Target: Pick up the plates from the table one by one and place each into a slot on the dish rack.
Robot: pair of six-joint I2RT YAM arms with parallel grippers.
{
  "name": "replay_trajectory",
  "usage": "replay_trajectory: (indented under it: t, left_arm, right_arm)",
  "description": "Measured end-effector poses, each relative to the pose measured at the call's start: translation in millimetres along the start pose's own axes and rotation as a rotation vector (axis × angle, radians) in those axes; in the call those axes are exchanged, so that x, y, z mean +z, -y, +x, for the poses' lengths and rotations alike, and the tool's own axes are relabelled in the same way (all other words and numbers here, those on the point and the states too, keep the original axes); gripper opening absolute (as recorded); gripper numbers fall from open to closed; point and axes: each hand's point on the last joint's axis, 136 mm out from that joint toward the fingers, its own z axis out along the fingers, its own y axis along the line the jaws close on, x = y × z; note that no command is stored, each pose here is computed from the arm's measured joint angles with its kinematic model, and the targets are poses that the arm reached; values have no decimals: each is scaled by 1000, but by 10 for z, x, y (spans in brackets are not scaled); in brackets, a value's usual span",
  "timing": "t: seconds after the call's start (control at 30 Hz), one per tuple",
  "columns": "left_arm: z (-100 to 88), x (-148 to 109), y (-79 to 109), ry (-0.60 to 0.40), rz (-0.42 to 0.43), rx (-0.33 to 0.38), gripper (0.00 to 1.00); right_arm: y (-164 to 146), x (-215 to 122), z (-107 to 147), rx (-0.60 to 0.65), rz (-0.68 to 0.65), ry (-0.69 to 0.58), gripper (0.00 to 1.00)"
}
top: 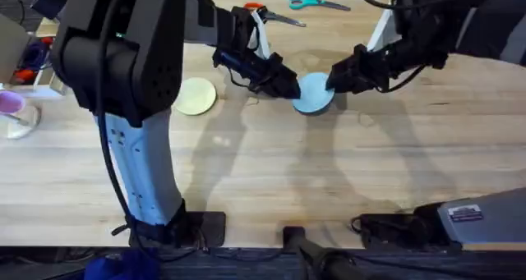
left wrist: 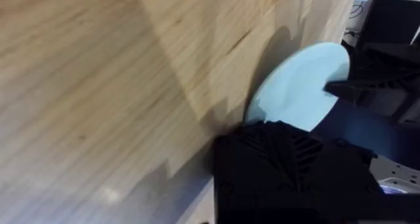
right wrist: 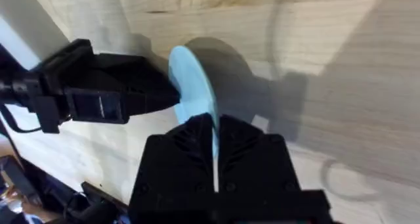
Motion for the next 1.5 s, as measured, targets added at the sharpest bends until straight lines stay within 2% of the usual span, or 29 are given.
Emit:
replay_trajectory:
  t: [0.7, 0.83, 0.97, 1.17, 1.33, 1.5]
  left_arm:
    - [-28, -4, 12, 4, -11, 10, 40]
    - [-63, -24, 23, 10, -50, 33, 40]
    - [-72, -114, 45, 20, -147, 67, 40]
    - [-74, -447, 259, 72, -262, 146, 40]
    - [25, -750, 533, 117, -334, 220, 40]
    - [173, -1004, 746, 150, -397, 273, 40]
  right_arm:
    - [19, -1, 63, -8, 7, -25, 30]
    - [16, -1, 63, -29, 5, -25, 30]
    - [6, -1, 68, -52, 2, -26, 30]
    - [-39, -136, 48, -114, 12, 14, 30]
    - [-93, -403, 50, -191, 48, 80, 30]
    - [-84, -665, 178, -257, 104, 102, 30]
